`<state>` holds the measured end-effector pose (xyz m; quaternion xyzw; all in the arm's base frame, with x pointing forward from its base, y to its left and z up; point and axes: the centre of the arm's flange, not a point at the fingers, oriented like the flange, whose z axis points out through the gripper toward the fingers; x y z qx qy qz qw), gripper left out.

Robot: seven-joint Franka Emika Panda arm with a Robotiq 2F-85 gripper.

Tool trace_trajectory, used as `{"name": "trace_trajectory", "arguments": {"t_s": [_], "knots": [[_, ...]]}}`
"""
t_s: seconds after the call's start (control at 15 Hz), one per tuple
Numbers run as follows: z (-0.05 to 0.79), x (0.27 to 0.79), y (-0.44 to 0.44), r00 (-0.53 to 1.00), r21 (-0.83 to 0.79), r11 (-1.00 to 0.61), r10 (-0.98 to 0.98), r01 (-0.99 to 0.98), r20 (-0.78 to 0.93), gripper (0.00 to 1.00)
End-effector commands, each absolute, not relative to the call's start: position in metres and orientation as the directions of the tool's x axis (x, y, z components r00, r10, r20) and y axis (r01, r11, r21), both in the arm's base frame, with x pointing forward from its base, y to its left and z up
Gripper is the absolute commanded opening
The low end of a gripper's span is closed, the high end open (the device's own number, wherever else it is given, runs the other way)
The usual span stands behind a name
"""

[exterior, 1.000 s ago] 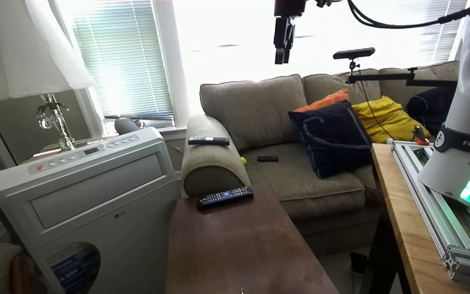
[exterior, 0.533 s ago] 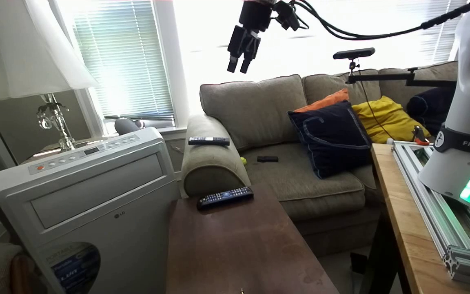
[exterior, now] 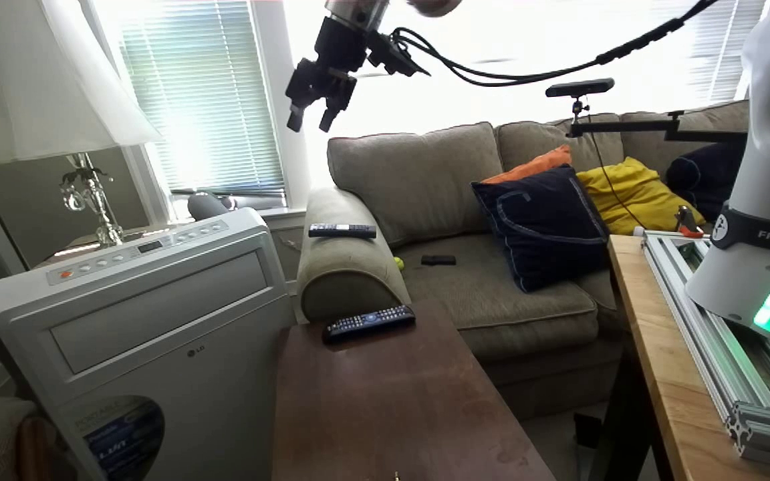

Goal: Press the button on the far right side of the air conditioner.

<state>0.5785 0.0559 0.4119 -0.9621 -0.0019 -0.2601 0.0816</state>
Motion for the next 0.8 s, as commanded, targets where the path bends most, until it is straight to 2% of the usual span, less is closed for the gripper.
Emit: {"name": "trace_trajectory", "arguments": {"t_s": [0.0,0.4,0.47,0.67,0.73], "knots": [[0.407,0.65,0.077,0.849,-0.181,-0.983,-0.087,0.01,0.521,1.0],[0.404,0.718,0.094,0.834,-0.171,-0.984,-0.139,-0.055,0.534,1.0],[0.398,0.679,0.083,0.836,-0.179,-0.983,-0.118,-0.023,0.536,1.0],[0.396,0.698,0.085,0.83,-0.176,-0.984,-0.127,-0.035,0.543,1.0],[0.391,0.692,0.083,0.83,-0.177,-0.978,-0.19,-0.111,0.525,1.0]]}}
